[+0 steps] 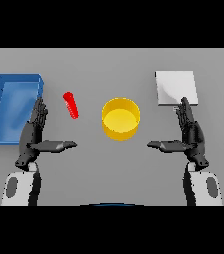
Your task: Pick up the red beaker and tilt it to pour out 1 green nut into yellow bowl. Pick up the yellow bowl and place it on the metallic measuring scale.
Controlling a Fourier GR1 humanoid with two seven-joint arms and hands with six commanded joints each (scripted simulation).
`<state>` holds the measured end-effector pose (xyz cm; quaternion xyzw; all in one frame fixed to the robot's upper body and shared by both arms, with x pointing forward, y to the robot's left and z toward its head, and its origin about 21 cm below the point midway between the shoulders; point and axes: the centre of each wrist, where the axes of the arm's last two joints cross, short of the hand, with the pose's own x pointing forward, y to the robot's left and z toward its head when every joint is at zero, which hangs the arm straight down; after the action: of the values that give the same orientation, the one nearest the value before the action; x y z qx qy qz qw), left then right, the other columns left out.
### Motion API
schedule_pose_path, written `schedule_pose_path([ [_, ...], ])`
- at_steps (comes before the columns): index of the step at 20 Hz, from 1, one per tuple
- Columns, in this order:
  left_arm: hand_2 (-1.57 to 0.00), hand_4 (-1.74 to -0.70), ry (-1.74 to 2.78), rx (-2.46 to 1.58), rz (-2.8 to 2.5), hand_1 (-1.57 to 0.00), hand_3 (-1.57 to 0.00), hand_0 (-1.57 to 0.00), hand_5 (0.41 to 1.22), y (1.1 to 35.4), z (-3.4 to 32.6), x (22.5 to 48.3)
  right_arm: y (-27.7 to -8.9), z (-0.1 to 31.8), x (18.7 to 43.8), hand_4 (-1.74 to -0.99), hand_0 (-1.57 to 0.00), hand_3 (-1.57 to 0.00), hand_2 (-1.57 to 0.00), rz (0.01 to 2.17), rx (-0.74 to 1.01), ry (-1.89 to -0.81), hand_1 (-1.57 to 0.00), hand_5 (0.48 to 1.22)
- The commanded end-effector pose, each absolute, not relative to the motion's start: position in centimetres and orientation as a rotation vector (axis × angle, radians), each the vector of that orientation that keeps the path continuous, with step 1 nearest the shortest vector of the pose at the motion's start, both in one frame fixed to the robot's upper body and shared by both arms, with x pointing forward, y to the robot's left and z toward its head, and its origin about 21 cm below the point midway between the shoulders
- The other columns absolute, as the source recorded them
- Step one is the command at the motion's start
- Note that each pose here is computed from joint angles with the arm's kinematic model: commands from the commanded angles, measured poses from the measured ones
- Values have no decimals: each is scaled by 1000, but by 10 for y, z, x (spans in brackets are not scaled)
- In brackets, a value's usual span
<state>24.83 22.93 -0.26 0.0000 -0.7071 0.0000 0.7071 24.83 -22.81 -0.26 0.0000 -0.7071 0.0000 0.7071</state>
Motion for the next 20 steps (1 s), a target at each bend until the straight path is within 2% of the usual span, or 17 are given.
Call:
schedule_pose_path([
  [1, 1, -1151, -1572, 0, 1, 1, 1, 1, 599, 229, -3, 248, -228, -3, 248, -1167, 1, 1, 1, -1, 0, -1572, 1, 599],
  [6, 1, -1151, -1579, -3, -2, 1, 1, 1, 599, 227, -3, 242, -225, -3, 241, -1167, 1, 1, 1, 2, 7, -1582, 1, 599],
  [7, 1, -1151, -1598, 30, -72, 1, 1, 1, 599, 233, 0, 235, -228, 0, 233, -1167, 1, 1, 1, 126, -125, -1656, 1, 599],
  [8, 1, -1156, -1612, 49, -120, 1, 1, 1, 599, 236, 3, 226, -224, 1, 228, -1163, 1, 1, 1, 197, -197, -1674, 1, 595],
  [12, 1, -1163, -1576, 65, -177, 1, 1, 1, 600, 230, 13, 216, -218, 3, 214, -1162, 1, 1, 1, 278, -274, -1681, 1, 591],
  [16, 1, -1159, -1552, 83, -223, 1, 1, 1, 602, 226, 11, 218, -221, 7, 211, -1199, 1, 1, 1, 261, -239, -1679, 1, 603],
  [20, 1, -1208, -1544, 78, -260, 1, 1, 1, 615, 213, -2, 242, -223, 6, 211, -1236, 1, 1, 1, 268, -229, -1682, 1, 623],
])
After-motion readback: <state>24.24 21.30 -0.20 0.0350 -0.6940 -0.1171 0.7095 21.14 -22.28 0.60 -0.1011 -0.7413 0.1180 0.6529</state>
